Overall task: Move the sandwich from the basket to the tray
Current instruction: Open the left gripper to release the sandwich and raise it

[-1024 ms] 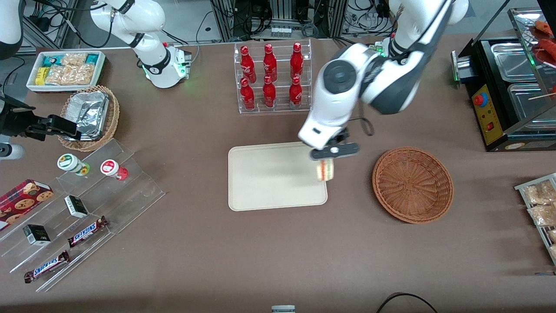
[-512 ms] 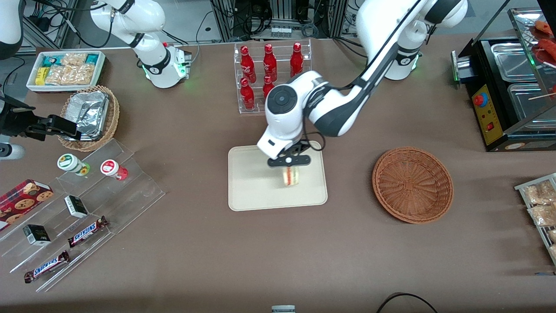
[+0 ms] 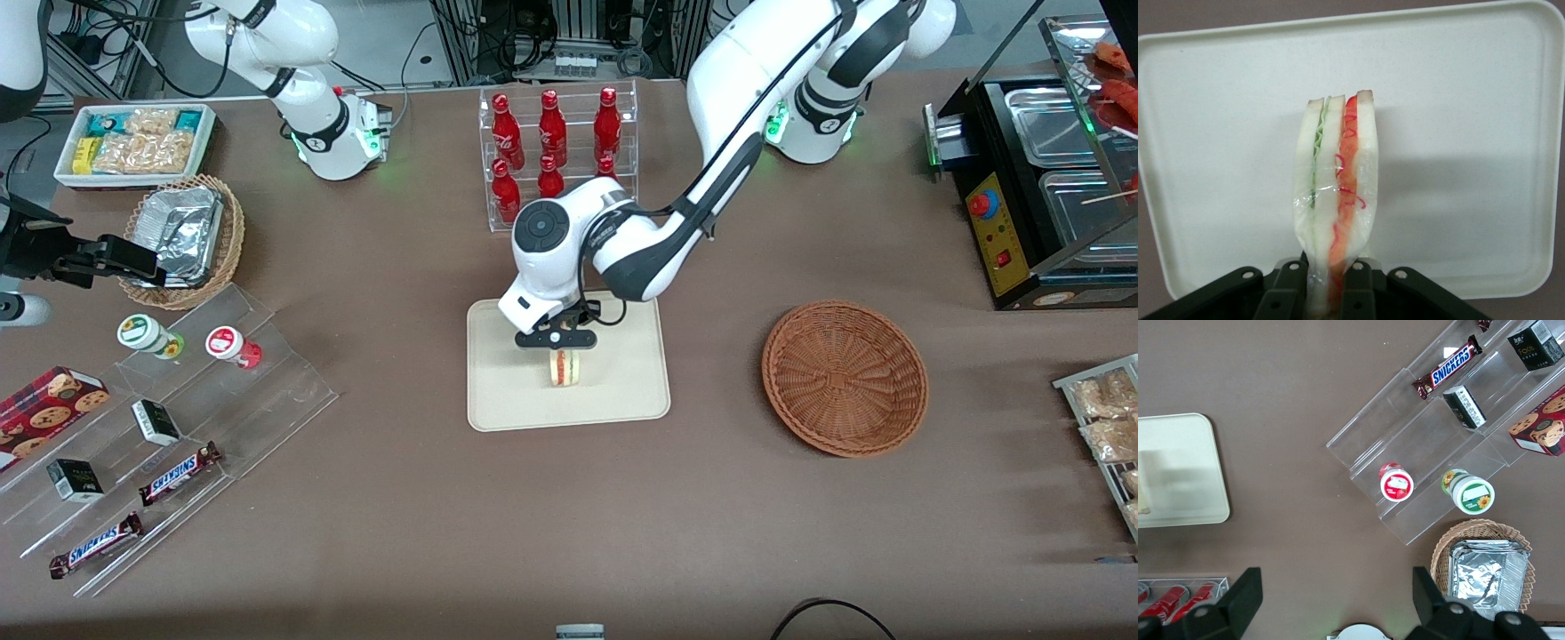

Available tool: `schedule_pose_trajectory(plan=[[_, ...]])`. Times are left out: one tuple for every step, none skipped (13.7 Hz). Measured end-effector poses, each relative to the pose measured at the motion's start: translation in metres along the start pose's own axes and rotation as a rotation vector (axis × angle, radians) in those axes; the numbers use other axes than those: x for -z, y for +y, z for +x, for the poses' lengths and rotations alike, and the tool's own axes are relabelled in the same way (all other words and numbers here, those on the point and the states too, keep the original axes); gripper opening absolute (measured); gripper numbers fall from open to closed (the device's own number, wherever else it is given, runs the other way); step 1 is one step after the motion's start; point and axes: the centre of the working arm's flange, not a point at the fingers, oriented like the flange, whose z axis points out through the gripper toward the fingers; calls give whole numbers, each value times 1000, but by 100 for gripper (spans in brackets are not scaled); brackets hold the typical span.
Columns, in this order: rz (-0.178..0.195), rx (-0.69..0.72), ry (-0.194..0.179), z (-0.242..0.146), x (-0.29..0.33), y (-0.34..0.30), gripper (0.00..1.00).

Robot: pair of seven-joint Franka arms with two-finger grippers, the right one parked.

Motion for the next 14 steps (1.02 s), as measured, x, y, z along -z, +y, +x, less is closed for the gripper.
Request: schedule_pose_trajectory(plan=[[-3,12,0,0,-6,3,17],[-2,21,0,0,-11,5,17],[5,21,6,-1,-15,7,17],[16,19,18,-2,-19,8,17],[26,18,26,-4,-24,9,17],[29,17,29,-5,-28,10,17],[29,15,30,-5,-32,11,16],[29,14,31,-5,-33,11,16],[29,15,33,-4,-33,11,22],[25,17,36,-3,-31,12,30],[20,20,42,-1,-27,13,41],[13,26,49,1,-22,14,51],[3,39,60,3,-13,15,62],[-6,69,73,7,1,15,73]])
